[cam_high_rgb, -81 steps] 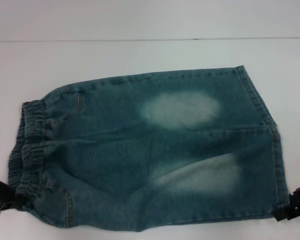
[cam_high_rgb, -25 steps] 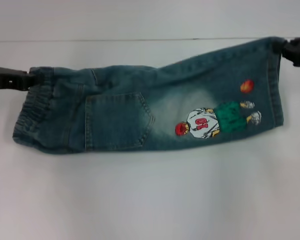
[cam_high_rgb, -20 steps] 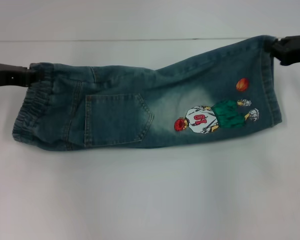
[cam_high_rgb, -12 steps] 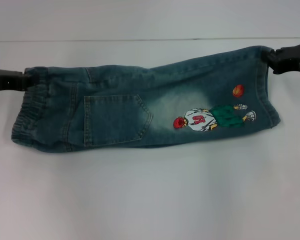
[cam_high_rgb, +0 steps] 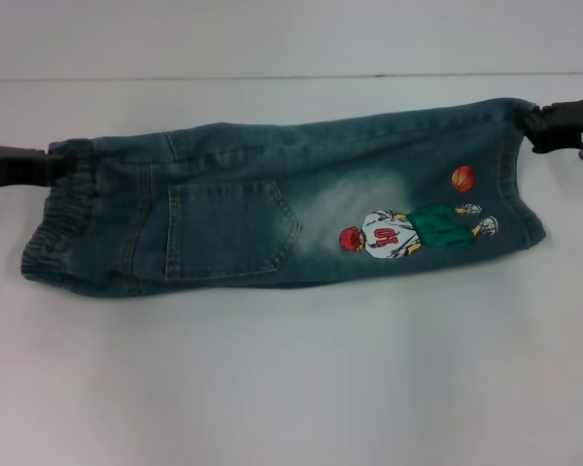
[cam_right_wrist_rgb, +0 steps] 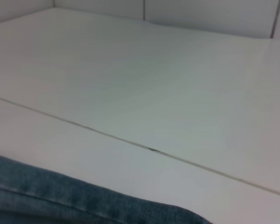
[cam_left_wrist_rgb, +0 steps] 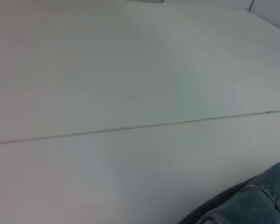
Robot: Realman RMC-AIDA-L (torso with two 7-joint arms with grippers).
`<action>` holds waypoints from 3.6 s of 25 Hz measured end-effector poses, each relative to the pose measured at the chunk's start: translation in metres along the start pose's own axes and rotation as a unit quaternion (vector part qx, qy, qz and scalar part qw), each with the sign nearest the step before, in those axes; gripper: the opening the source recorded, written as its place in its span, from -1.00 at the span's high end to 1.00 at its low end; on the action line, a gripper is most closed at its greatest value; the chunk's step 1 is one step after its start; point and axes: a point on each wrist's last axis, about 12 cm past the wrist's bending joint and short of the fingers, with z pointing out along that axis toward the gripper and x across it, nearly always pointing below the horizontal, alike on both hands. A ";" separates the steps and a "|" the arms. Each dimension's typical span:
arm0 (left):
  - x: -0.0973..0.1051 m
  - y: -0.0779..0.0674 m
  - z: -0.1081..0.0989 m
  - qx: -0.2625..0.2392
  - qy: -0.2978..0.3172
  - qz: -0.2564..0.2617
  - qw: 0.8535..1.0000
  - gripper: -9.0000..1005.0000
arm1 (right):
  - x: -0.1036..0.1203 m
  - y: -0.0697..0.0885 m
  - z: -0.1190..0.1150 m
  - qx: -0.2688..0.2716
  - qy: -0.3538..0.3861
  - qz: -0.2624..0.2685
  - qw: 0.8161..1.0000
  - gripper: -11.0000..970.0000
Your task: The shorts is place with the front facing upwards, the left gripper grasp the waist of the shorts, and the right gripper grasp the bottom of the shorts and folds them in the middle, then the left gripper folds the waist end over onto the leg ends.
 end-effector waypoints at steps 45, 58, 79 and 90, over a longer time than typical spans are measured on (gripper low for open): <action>-0.003 -0.007 0.020 -0.024 0.128 0.151 0.980 -0.24 | 0.008 0.011 0.011 -0.009 0.001 -0.040 0.999 -0.69; -0.003 0.004 0.002 -0.049 0.088 0.128 0.987 -0.23 | 0.006 0.011 0.009 -0.014 -0.005 -0.042 0.999 -0.73; 0.083 0.003 -0.084 0.065 -0.170 0.025 0.983 -0.23 | 0.060 0.057 -0.073 -0.258 -0.144 -0.121 0.948 -0.72; 0.120 -0.001 -0.082 0.057 -0.175 -0.022 0.983 -0.23 | 0.093 0.069 -0.079 -0.282 -0.124 -0.119 0.944 -0.72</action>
